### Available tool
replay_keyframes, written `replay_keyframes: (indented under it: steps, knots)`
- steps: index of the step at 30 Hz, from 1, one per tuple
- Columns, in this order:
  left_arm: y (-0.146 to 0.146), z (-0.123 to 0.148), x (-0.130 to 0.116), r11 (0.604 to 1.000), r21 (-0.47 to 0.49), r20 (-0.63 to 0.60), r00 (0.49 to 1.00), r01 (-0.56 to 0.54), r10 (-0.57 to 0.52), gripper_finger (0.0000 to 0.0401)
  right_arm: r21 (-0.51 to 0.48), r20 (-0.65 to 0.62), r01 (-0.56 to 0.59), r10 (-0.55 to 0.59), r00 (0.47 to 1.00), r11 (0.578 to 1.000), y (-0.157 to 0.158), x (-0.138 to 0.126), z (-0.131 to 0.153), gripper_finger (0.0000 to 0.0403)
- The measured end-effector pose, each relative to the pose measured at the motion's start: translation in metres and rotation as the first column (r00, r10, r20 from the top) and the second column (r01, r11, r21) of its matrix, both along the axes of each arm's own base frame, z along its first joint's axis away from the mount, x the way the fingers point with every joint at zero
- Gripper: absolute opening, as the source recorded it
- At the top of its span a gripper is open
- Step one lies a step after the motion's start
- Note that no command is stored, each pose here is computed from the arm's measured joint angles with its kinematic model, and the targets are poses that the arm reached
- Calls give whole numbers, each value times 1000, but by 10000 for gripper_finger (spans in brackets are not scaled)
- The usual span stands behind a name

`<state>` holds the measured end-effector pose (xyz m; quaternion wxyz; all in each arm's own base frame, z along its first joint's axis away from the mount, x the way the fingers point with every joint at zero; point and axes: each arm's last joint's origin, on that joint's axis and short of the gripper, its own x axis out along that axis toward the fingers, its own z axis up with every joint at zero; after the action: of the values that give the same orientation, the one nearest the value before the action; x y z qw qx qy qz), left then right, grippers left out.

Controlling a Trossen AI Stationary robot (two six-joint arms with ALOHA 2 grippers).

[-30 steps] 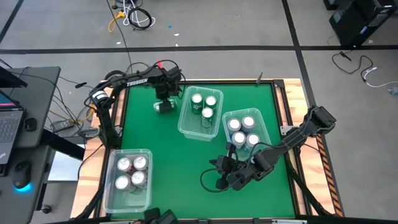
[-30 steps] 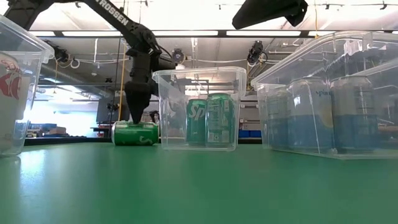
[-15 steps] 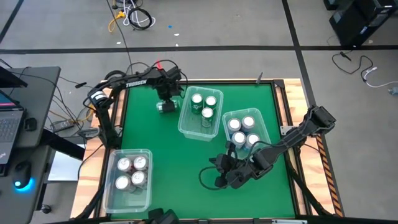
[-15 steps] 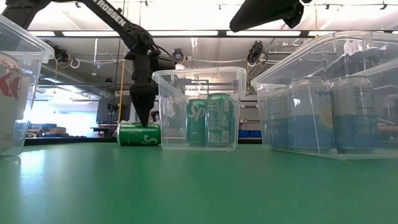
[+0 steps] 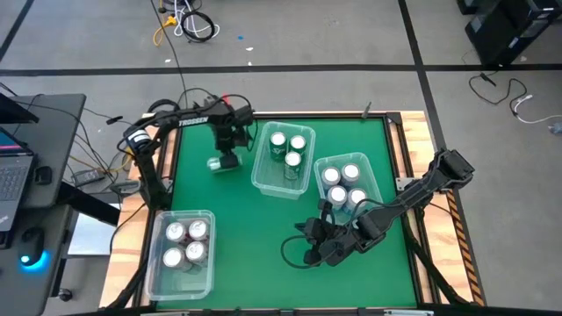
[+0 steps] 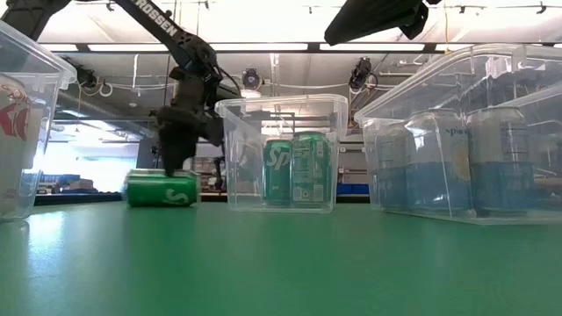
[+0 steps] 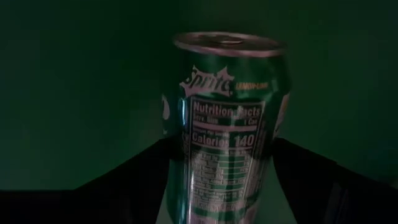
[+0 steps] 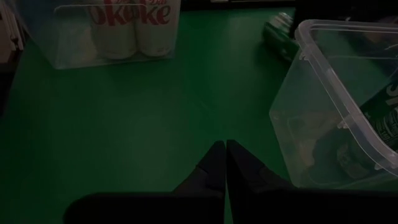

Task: Sort soda cans
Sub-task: Put the green soda can into the top transparent bin

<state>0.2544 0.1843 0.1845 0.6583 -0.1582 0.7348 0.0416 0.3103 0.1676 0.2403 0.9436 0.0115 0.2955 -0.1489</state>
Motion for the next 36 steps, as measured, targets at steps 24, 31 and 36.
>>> replay_keyframes:
  steps: [24, 31, 36]
  knots:
    - [-136, 0, 49, 930, -139, -21, 938, 340, -346, 280, 3, 40, -97, 97, 994, 995, 14, -27, 27, 7]
    - [-171, 0, 56, 898, -135, 18, 907, 418, -420, 280, -17, 26, -85, 85, 996, 996, 12, -30, 29, 9]
    - [-196, 0, 62, 882, -142, 83, 894, 449, -441, 280, -21, 17, -90, 91, 996, 996, 14, -32, 28, 12]
